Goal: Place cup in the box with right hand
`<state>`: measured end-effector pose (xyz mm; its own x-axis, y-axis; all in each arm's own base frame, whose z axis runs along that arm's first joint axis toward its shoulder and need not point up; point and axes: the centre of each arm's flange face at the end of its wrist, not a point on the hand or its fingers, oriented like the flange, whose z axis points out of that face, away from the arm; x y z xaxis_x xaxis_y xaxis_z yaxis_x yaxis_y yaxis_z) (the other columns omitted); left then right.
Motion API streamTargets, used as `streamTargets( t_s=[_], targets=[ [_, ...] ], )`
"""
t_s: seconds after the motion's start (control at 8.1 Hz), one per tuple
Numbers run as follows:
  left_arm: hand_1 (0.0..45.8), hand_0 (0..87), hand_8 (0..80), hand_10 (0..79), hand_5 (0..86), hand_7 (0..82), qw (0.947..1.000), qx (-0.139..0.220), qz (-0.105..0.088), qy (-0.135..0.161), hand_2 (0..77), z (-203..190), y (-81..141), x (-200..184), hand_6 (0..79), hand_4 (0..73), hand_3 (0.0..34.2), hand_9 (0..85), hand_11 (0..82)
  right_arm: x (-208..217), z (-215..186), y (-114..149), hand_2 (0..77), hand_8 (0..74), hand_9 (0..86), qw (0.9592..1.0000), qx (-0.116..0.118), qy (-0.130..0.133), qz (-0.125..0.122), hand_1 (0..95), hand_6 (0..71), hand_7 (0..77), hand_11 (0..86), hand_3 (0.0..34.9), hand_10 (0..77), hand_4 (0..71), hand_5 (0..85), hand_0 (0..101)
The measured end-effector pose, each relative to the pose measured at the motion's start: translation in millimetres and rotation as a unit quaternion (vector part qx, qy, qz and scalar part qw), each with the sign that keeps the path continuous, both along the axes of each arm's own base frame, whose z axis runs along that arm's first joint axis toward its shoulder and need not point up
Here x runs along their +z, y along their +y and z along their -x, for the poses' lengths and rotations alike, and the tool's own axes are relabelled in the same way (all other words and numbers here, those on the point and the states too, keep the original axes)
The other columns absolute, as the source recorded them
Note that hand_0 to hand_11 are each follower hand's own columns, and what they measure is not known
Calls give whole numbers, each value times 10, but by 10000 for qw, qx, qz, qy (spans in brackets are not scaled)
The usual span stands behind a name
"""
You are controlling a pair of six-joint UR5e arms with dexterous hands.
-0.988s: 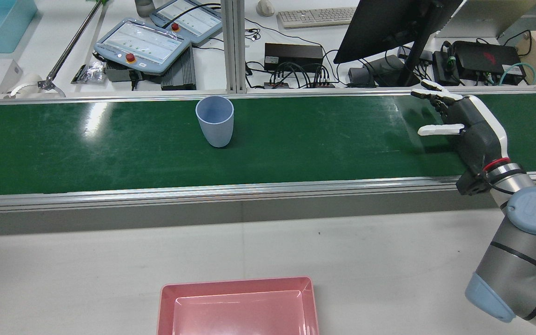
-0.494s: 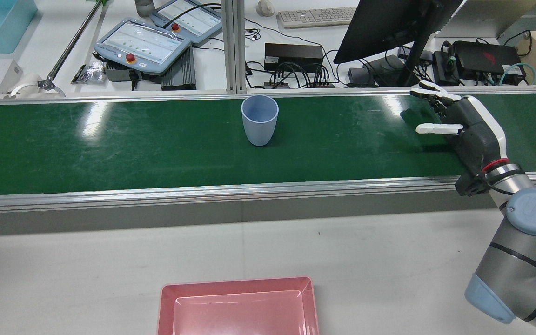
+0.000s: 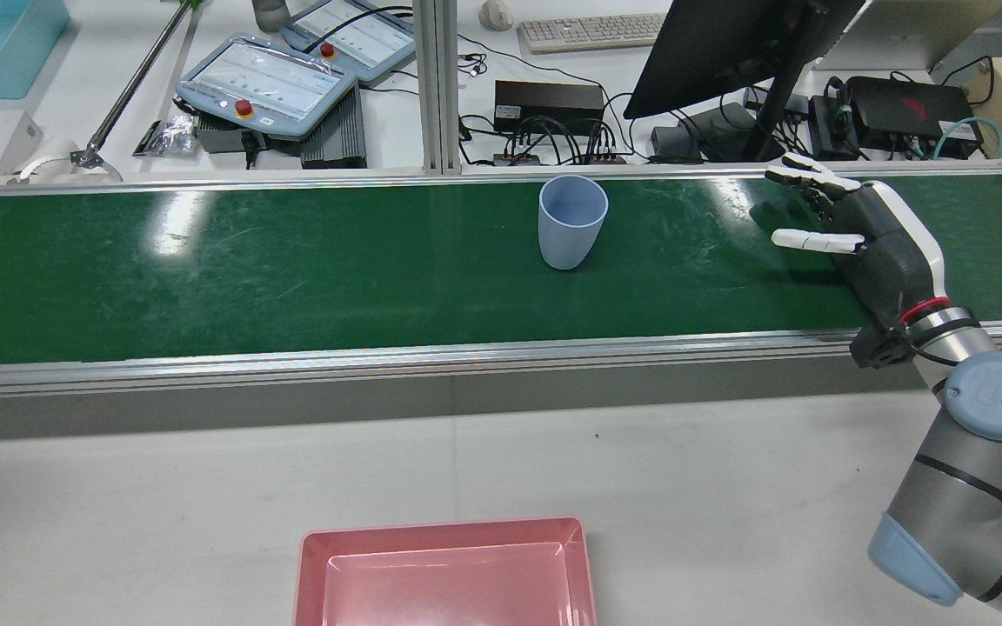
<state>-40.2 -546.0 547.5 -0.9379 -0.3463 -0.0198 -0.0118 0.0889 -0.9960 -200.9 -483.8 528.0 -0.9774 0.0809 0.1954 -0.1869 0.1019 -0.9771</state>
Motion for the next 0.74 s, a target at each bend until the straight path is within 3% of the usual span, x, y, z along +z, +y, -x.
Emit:
streamTargets(
  t_s=[0.12, 0.25, 0.37, 0.49, 0.74],
  targets=[
    [5, 0, 0, 0, 5, 5, 10000, 0, -2, 0, 11, 0, 0, -1, 5, 11, 0, 0, 0, 3, 1, -1, 82, 93, 175, 10000, -2, 5, 2, 175, 54, 202, 65, 0, 33, 185, 65, 535],
    [5, 0, 0, 0, 0, 5, 10000, 0, -4, 1, 11, 0, -1, -1, 0, 11, 0, 0, 0, 4, 2, -1, 16, 93, 175, 10000, -2, 8, 3, 125, 54, 202, 60, 0, 33, 235, 65, 555],
    [5, 0, 0, 0, 5, 5, 10000, 0, -5, 1, 11, 0, -1, -1, 5, 11, 0, 0, 0, 6, 2, -1, 11, 93, 175, 10000, -3, 12, 6, 180, 54, 202, 60, 0, 33, 207, 65, 546],
    [5, 0, 0, 0, 5, 5, 10000, 0, -6, 1, 11, 0, -1, -1, 5, 11, 0, 0, 0, 7, 2, 0, 38, 93, 175, 10000, -3, 17, 7, 136, 54, 202, 54, 0, 33, 229, 65, 547],
    [5, 0, 0, 0, 5, 5, 10000, 0, -7, 1, 11, 0, -1, -2, 5, 11, 0, 0, 0, 12, 2, -1, 38, 93, 185, 10000, -3, 26, 12, 158, 54, 202, 54, 0, 33, 229, 65, 562]
  ],
)
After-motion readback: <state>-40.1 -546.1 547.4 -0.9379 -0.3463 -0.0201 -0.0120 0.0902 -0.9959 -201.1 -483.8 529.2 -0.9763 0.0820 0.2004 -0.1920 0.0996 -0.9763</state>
